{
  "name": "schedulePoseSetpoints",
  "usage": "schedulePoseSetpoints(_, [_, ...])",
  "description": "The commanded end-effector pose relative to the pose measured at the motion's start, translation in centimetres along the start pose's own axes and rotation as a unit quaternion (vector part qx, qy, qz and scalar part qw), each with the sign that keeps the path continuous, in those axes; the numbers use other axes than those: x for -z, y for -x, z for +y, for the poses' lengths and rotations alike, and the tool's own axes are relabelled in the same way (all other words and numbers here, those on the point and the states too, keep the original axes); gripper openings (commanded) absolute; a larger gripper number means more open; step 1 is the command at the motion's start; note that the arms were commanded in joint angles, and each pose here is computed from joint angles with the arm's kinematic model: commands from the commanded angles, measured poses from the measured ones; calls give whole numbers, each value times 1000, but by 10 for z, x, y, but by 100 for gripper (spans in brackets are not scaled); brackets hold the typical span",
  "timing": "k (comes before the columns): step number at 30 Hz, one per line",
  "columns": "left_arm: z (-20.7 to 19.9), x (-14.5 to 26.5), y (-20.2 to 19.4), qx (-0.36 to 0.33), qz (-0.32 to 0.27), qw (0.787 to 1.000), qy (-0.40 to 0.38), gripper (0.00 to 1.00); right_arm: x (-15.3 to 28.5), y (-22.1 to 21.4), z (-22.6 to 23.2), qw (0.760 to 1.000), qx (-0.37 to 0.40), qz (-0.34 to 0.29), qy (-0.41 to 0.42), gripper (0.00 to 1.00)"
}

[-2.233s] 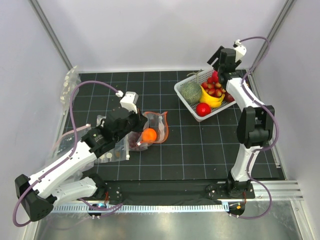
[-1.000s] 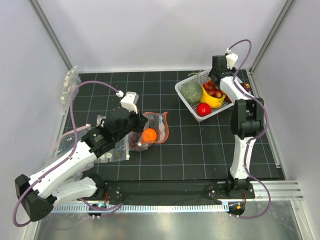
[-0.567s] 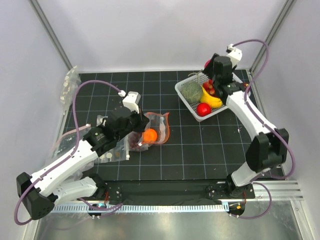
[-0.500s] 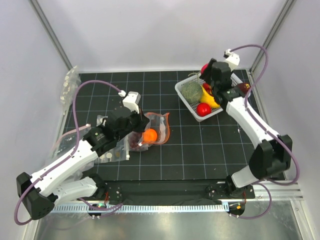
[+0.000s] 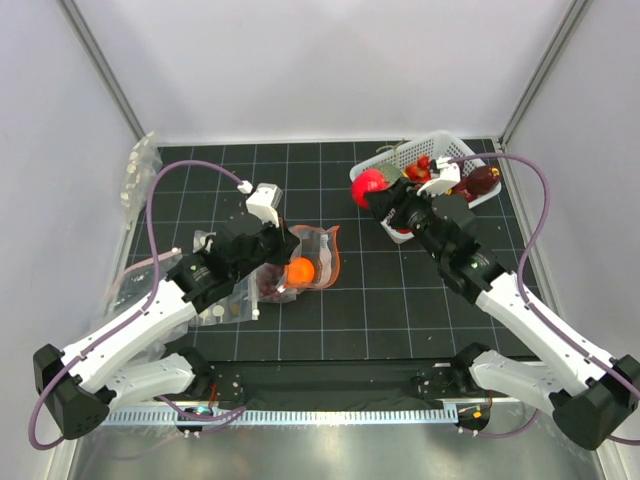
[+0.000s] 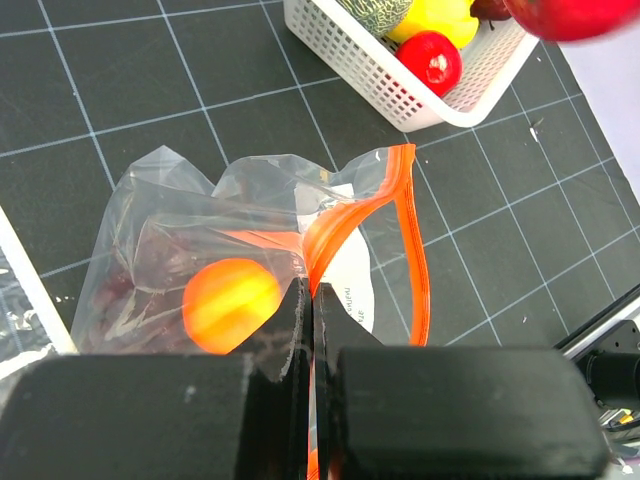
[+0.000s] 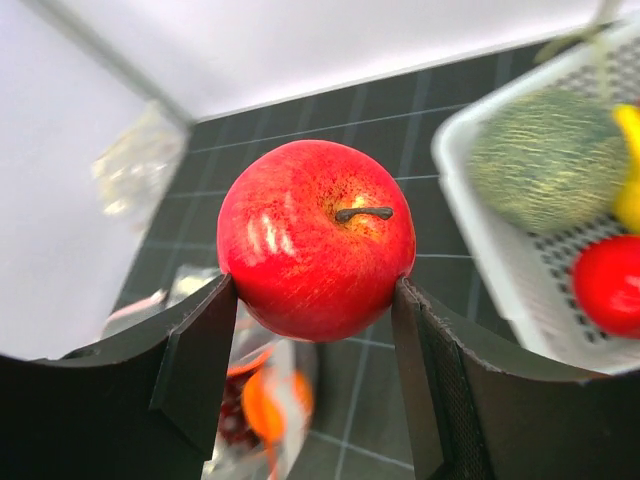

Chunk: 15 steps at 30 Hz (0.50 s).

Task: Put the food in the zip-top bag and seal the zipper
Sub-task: Pick up the fake fruit from the bin.

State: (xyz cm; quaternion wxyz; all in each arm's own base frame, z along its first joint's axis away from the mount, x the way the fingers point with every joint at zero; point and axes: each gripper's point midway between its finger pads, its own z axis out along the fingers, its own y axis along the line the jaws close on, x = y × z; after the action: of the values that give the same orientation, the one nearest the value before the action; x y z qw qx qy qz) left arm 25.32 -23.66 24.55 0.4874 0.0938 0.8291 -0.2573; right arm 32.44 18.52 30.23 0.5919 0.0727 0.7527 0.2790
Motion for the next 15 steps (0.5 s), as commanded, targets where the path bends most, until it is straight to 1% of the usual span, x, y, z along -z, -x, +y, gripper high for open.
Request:
schedulePoseSetpoints(1, [-8, 3, 23, 3, -33, 999, -6, 0, 23, 5, 54, 992, 14, -8, 128, 37])
schedulePoseSetpoints(2, [-6, 3, 23, 3, -32, 999, -3, 0, 27, 8, 67, 986, 15, -20, 165, 37])
schedulePoseSetpoints(4, [-5, 4, 24, 6, -35, 999, 0, 0, 36, -8, 88, 972, 24, 7, 233, 37])
schedulePoseSetpoints(5, [-3, 5, 25, 6, -37, 999, 5, 0, 39, -8, 96, 967, 27, 8, 253, 36])
schedulePoseSetpoints(8, [4, 6, 28, 10, -47, 998, 27, 0, 49, -17, 116, 951, 47, 26, 305, 37])
schedulePoseSetpoints(9, [13, 7, 30, 14, -56, 997, 50, 0, 52, -19, 120, 947, 51, 27, 315, 36])
schedulePoseSetpoints(13, [33, 12, 35, 25, -75, 991, 105, 0, 65, -37, 126, 931, 64, 49, 357, 38])
schedulePoseSetpoints(15, [36, 11, 34, 24, -75, 990, 114, 0, 74, -49, 132, 915, 71, 67, 392, 38])
